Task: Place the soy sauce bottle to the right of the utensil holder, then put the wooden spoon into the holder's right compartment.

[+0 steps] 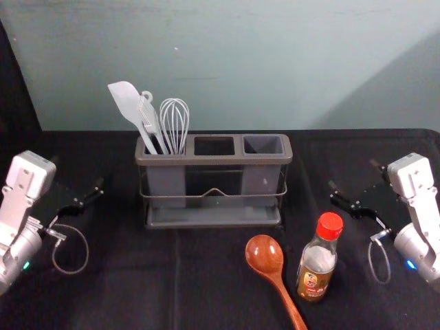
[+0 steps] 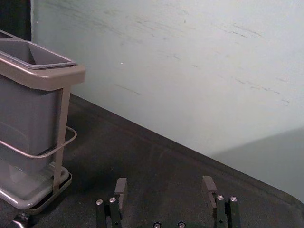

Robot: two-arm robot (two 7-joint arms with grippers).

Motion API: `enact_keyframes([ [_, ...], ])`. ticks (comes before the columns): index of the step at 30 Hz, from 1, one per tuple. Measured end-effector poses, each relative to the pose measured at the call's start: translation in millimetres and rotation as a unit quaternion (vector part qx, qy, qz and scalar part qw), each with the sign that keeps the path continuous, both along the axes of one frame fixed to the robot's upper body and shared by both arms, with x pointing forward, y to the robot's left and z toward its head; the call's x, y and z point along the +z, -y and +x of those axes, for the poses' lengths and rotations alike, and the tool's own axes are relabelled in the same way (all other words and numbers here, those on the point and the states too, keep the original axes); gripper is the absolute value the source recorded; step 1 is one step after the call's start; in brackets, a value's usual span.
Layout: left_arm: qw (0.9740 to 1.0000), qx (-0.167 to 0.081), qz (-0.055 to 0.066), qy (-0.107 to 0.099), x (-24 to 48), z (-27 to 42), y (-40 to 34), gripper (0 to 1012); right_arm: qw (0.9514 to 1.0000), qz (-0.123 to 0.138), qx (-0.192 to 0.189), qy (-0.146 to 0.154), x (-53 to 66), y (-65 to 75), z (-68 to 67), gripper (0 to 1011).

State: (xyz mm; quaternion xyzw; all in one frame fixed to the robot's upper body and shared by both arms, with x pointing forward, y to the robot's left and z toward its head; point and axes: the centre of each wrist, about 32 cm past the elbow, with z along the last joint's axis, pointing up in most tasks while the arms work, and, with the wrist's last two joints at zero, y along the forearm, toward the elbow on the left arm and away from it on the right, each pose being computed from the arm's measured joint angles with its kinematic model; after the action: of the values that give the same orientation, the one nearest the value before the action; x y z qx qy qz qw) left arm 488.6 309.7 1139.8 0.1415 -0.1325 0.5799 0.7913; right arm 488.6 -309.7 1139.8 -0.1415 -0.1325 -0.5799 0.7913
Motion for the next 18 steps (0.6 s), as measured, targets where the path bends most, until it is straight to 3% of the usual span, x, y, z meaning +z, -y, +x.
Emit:
enact_keyframes([
  [18,1.0,0.0,0.0,0.0,0.0,0.0,0.0,1011,1.0,0.0,0.0,0.0,0.0,0.0,0.0,1003],
])
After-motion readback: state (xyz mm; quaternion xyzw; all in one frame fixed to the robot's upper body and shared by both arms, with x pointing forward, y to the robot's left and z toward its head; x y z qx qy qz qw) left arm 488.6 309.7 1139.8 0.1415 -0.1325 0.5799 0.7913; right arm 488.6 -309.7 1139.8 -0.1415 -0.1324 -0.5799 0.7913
